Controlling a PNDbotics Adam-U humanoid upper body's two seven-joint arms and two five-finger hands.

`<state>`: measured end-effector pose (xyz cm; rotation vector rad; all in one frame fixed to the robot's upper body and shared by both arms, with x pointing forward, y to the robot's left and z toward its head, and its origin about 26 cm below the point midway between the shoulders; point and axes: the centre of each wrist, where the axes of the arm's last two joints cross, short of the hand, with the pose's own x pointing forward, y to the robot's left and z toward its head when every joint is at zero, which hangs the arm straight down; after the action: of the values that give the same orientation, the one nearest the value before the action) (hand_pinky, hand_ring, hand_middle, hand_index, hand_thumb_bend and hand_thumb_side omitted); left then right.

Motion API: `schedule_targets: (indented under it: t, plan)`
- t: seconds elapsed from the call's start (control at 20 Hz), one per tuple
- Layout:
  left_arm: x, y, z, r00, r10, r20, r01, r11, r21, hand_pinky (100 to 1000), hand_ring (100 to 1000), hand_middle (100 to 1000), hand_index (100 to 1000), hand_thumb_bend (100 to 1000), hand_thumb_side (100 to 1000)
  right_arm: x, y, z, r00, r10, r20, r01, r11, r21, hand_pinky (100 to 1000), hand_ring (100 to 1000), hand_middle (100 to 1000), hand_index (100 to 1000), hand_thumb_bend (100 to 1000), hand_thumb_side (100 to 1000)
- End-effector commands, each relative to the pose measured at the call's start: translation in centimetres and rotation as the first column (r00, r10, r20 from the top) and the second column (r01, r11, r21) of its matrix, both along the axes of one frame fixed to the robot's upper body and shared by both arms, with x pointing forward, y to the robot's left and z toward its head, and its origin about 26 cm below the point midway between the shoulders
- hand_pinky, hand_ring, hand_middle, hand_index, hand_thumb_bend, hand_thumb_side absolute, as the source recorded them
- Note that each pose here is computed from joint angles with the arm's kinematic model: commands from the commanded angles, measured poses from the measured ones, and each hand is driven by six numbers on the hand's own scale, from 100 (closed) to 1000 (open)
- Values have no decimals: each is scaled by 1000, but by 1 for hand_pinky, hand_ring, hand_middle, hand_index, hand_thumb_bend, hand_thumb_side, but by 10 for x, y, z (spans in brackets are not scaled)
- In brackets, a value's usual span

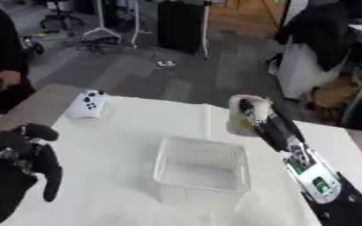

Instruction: Pick up objects on the table and place them in the box.

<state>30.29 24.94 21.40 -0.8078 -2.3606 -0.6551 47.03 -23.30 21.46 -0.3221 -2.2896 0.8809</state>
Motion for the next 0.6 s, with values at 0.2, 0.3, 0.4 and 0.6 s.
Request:
schedule_targets:
  t: [0.2,0.3,0.4,0.6]
  plan:
    - [-2,0,10,999,-16,31,15,1000,12,312,559,759,734,589,837,-6,18,11,997,72,24,-71,997,-16,100,100,100,262,100,992]
    - [-2,0,10,999,-17,31,17,1000,13,311,559,759,734,589,837,-8,24,11,996,89,32,-88,996,-30,100,100,100,266,100,993]
    - [-2,0,10,999,-18,31,18,1000,14,312,559,759,734,590,836,-9,30,10,994,104,40,-102,994,-49,100,100,100,268,100,993]
    - [-2,-1,11,999,-21,34,21,1000,10,312,559,759,734,590,835,-9,45,3,991,122,48,-119,991,-61,100,100,100,269,100,993]
